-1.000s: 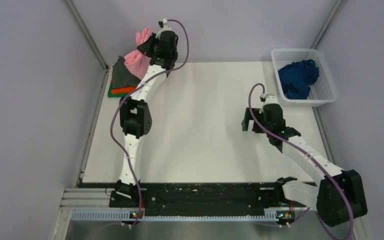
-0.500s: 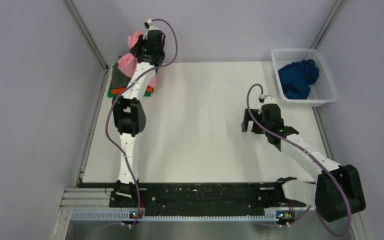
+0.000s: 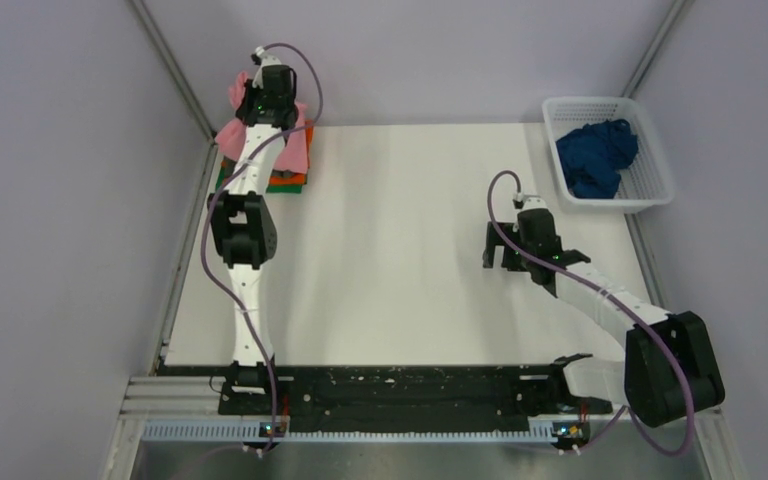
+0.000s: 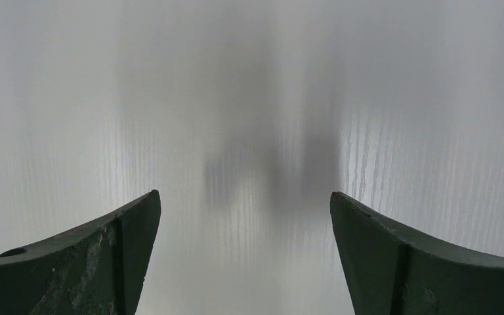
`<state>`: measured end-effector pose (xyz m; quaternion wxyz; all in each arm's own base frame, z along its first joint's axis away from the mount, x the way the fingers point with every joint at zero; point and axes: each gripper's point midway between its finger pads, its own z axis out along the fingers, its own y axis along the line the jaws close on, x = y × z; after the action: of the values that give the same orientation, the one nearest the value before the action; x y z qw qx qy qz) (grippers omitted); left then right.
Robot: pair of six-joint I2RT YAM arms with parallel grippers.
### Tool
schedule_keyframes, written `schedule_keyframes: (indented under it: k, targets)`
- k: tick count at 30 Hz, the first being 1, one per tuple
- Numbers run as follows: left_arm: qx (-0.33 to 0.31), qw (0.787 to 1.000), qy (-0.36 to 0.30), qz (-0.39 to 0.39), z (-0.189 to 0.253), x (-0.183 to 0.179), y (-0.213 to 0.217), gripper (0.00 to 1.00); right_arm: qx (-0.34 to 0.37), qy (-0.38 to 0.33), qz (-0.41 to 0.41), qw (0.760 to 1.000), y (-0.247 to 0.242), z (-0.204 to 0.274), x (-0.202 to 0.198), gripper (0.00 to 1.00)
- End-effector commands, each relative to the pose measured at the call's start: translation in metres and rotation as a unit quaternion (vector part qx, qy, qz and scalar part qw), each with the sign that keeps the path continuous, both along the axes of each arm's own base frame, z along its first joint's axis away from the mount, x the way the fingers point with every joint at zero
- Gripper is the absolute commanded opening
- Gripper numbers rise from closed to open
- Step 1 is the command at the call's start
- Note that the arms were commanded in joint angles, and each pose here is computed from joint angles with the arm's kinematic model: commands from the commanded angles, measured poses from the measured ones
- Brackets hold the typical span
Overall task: Fold and stack the t-shirts
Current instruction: Put the neatly folded tshirt into the corner of the board with the left arm, then reset both arms
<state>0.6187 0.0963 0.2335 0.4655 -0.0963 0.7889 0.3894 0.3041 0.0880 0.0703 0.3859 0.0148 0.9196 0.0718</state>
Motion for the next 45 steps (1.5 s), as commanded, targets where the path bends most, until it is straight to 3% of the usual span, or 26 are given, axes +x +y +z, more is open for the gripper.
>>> schedule_keyframes:
  k: [1, 6, 8, 10, 14, 16, 23, 30, 33, 34, 37, 40, 45]
  targets:
    - [-0.010, 0.999, -0.045, 0.009, 0.012, 0.010, 0.010, 0.00, -0.005, -0.025, -0.012, 1.000, -0.003, 0.018, 0.017, 0.99]
    - [0.019, 0.998, -0.052, 0.040, 0.009, 0.013, 0.024, 0.00, -0.006, -0.017, -0.011, 1.000, -0.003, 0.016, 0.016, 0.99]
    - [0.007, 0.997, -0.059, 0.043, 0.006, 0.014, 0.028, 0.06, -0.004, -0.015, -0.010, 1.000, -0.003, 0.016, 0.015, 0.99]
    - [-0.002, 0.996, -0.066, 0.053, 0.004, 0.012, 0.032, 0.25, -0.003, -0.016, -0.009, 1.000, -0.002, 0.016, 0.015, 0.99]
    - [-0.033, 0.995, -0.080, 0.043, 0.008, 0.012, 0.029, 0.76, 0.000, -0.016, -0.008, 1.000, -0.001, 0.017, 0.015, 0.99]
    - [-0.047, 0.994, -0.088, 0.037, 0.012, 0.012, 0.025, 0.97, -0.001, -0.017, -0.009, 1.000, -0.002, 0.019, 0.014, 0.99]
    - [-0.106, 0.988, -0.113, 0.014, 0.025, 0.006, 0.011, 0.99, 0.004, -0.029, -0.013, 0.999, -0.002, 0.026, 0.015, 0.99]
    - [-0.229, 0.962, -0.132, -0.063, 0.050, -0.022, -0.047, 0.99, 0.012, -0.054, -0.043, 0.998, -0.008, 0.041, 0.015, 0.99]
    - [-0.272, 0.947, -0.151, -0.082, 0.074, -0.068, -0.072, 0.99, 0.030, -0.068, -0.056, 0.996, -0.009, 0.045, 0.010, 0.99]
    - [-0.296, 0.941, -0.133, -0.096, 0.057, -0.086, -0.085, 0.99, 0.037, -0.071, -0.058, 0.995, -0.010, 0.043, 0.006, 0.99]
    - [-0.381, 0.898, -0.128, -0.181, 0.047, -0.141, -0.133, 0.99, 0.050, -0.072, -0.076, 0.993, -0.014, 0.039, -0.006, 0.99]
    - [-0.455, 0.854, -0.097, -0.232, 0.006, -0.203, -0.171, 0.99, 0.062, -0.062, -0.098, 0.991, -0.019, 0.033, -0.022, 0.99]
    - [-0.513, 0.830, -0.026, -0.216, -0.078, -0.295, -0.193, 0.99, 0.095, -0.055, -0.127, 0.986, -0.025, 0.015, -0.054, 0.99]
